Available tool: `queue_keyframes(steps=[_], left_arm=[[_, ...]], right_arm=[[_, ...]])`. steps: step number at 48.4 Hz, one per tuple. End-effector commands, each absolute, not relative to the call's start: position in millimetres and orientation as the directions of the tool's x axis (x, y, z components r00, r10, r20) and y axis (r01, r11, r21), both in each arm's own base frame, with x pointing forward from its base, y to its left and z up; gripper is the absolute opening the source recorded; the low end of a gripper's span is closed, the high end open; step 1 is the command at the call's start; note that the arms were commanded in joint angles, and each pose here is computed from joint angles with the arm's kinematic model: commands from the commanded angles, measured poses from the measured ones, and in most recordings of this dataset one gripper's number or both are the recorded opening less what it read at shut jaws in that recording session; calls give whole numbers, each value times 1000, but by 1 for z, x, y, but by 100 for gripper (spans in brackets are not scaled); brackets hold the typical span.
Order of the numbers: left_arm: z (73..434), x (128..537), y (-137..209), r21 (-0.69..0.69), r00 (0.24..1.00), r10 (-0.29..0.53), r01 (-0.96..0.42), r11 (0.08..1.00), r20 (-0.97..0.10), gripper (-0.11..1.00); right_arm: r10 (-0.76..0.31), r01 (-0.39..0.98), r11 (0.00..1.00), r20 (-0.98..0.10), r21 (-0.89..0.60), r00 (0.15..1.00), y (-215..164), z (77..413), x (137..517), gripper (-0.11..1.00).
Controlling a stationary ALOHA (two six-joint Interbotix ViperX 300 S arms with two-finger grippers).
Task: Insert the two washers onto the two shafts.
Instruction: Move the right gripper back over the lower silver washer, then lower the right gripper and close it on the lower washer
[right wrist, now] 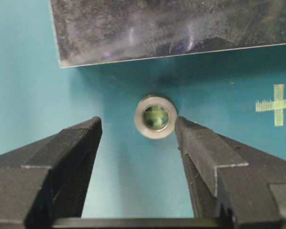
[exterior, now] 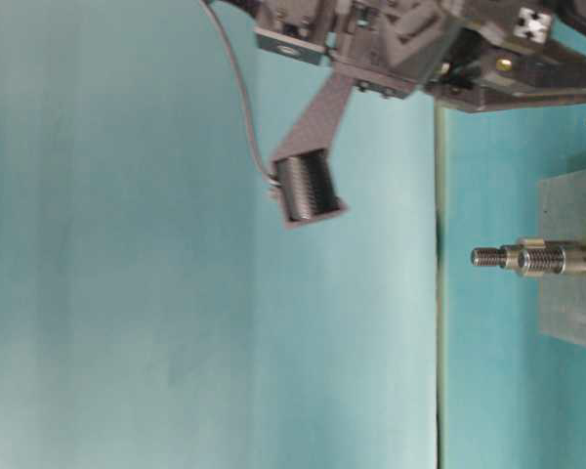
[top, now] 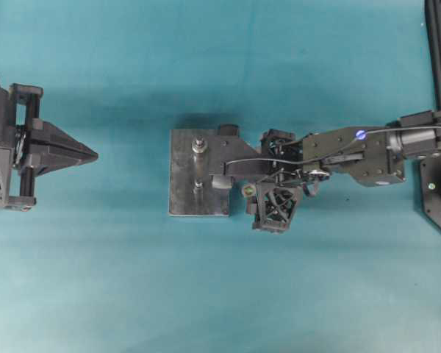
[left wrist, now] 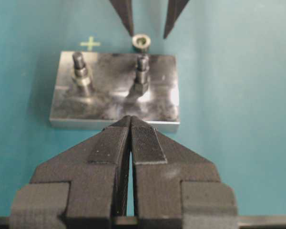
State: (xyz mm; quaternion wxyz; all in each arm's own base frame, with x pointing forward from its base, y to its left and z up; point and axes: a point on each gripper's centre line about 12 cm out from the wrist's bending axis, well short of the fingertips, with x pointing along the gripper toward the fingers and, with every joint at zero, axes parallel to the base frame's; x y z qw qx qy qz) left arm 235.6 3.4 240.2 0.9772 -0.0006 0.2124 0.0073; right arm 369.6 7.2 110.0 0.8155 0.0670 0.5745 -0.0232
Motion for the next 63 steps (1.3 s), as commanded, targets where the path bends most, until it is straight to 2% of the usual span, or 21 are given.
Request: queue_keyframes(steps=[1,34,40,47,57,63], left_arm=[[246,237,3,3,918,14,-14,1000,-395,0],[245,238,3,3,918,14,-14,1000,-397,0],[246,238,3,3,919,14,-14,1000,-394,0],[246,238,3,3,919,14,-14,1000,-394,0],[247,238,3,3,919,14,-14,1000,-394,0],[247,238,3,3,920,14,-14,1000,-393,0]], right_arm=[[37,126,988,-929,90,369,6,116,374,68],[34,128,988,-934,84,355,5,105,377,66],[34,129,988,-934,85,355,5,105,377,57],[34,129,988,-934,85,355,5,106,377,33],[35,128,988,-935,86,353,5,110,378,33],[36,124,988,-929,88,368,5,125,381,33]])
